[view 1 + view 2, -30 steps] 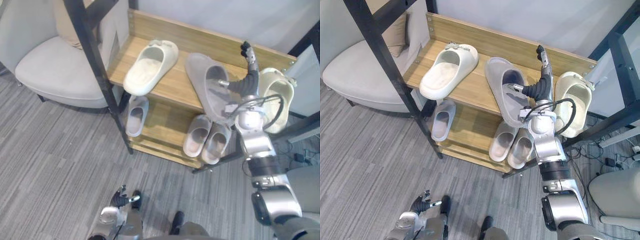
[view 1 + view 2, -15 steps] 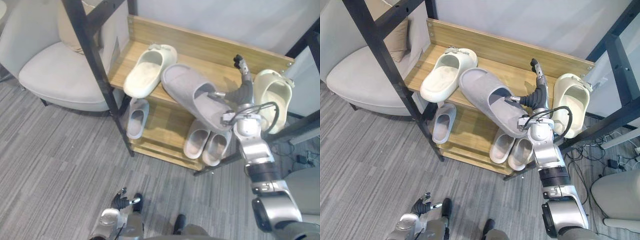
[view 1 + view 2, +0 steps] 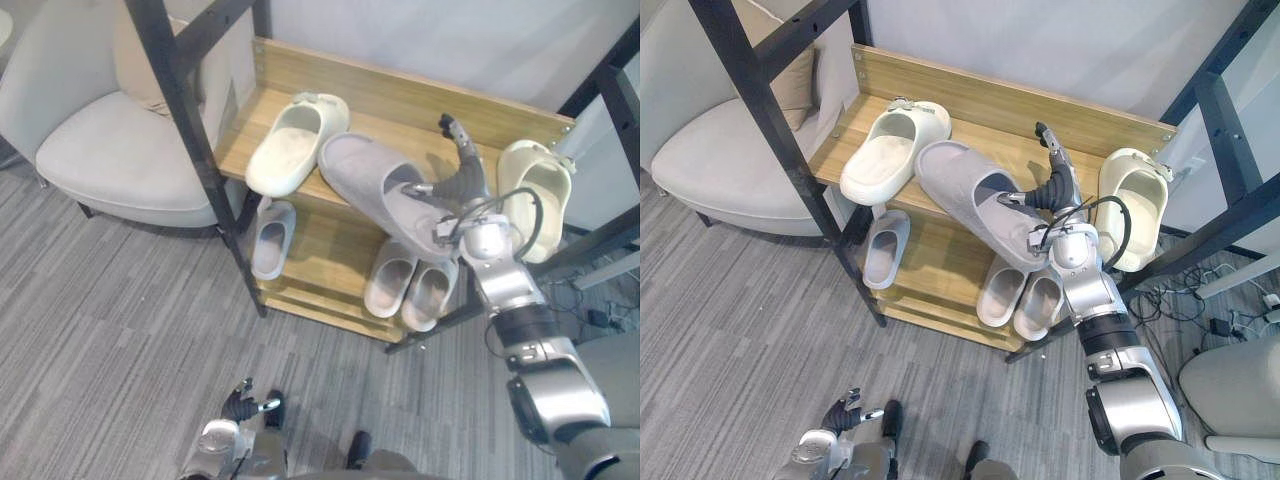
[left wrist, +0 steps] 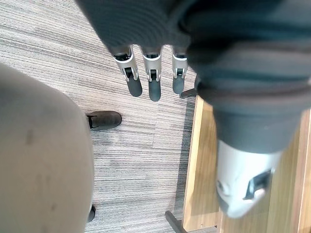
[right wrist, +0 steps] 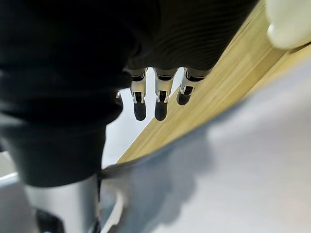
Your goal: Organize the slippers on the shoe rack
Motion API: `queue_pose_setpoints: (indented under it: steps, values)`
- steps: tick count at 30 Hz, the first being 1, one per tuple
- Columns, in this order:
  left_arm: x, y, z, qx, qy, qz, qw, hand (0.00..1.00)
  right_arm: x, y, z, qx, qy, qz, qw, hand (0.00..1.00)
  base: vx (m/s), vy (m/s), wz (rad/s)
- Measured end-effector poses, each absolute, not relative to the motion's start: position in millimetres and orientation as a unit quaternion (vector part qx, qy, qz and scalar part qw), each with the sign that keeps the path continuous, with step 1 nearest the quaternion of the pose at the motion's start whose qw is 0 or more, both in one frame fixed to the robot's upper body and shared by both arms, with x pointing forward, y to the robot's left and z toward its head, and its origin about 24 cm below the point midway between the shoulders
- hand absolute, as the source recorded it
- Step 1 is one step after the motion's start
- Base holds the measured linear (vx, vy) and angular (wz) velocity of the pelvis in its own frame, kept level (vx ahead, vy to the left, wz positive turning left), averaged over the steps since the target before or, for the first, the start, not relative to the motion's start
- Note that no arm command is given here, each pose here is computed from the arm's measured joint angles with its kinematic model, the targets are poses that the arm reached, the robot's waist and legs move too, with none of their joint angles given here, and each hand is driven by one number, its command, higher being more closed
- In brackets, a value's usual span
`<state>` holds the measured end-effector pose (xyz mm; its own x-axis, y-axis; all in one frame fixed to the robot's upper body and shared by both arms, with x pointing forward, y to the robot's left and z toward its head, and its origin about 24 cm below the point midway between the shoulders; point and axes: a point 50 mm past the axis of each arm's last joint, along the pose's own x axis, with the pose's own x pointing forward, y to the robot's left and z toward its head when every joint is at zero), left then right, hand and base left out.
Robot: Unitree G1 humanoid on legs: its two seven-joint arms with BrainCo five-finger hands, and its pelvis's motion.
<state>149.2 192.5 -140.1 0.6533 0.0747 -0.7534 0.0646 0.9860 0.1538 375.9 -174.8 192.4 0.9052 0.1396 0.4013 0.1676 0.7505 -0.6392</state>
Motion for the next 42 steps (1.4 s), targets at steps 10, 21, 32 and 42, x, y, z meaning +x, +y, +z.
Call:
queue_pose_setpoints:
  steps: [10, 21, 32, 42]
  values:
    - [155, 190, -138, 0.088, 0.408, -0.008, 0.909, 0.00, 392, -139, 216, -0.440, -0.228, 0.062, 0.866, 1.00, 0.00, 0.000, 0.05]
    - [157, 189, -137, 0.086, 0.406, -0.015, 0.910, 0.00, 394, -135, 217, -0.442, -0.228, 0.065, 0.865, 1.00, -0.01, 0.000, 0.00]
    - [153, 192, -138, 0.082, 0.415, -0.006, 0.906, 0.00, 346, -156, 192, -0.326, -0.274, 0.027, 0.905, 1.00, -0.01, 0.000, -0.04]
    - [145, 193, -142, 0.096, 0.429, -0.017, 0.898, 0.00, 278, -147, 154, -0.233, -0.295, 0.049, 0.925, 1.00, -0.03, -0.002, -0.16]
